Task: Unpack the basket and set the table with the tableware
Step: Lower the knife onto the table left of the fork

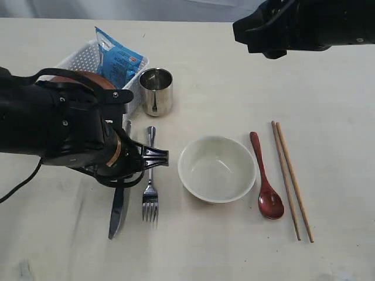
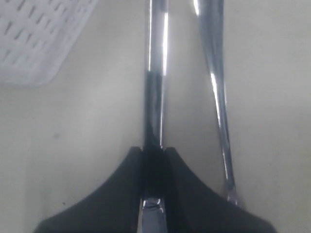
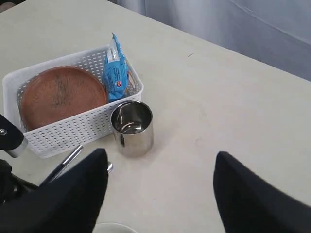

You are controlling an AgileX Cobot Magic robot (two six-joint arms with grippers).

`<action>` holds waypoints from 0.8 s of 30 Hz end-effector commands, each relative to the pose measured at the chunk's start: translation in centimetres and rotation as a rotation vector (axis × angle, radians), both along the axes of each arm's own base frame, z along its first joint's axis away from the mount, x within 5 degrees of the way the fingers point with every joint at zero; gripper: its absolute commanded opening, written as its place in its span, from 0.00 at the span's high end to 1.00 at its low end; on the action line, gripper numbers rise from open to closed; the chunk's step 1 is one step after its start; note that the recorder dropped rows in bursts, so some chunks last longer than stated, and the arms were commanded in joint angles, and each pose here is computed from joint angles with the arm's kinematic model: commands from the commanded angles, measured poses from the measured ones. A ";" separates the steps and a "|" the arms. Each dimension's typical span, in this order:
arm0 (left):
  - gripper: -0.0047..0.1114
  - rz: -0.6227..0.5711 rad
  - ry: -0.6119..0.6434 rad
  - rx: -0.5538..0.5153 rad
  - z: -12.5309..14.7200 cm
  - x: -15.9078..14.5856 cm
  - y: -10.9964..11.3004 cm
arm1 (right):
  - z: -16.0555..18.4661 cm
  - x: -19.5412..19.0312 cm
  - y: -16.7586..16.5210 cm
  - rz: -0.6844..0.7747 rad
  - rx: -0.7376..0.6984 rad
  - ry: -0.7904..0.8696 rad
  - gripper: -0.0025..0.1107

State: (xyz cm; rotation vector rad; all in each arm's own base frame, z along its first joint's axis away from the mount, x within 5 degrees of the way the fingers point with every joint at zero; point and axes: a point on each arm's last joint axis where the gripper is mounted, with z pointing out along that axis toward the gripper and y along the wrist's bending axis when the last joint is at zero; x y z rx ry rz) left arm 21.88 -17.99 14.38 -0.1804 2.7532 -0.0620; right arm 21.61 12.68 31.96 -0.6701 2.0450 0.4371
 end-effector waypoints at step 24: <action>0.86 0.044 -0.004 -0.027 -1.7 1.2 0.2 | 0.2 -0.1 -0.1 -0.014 0.026 0.008 0.45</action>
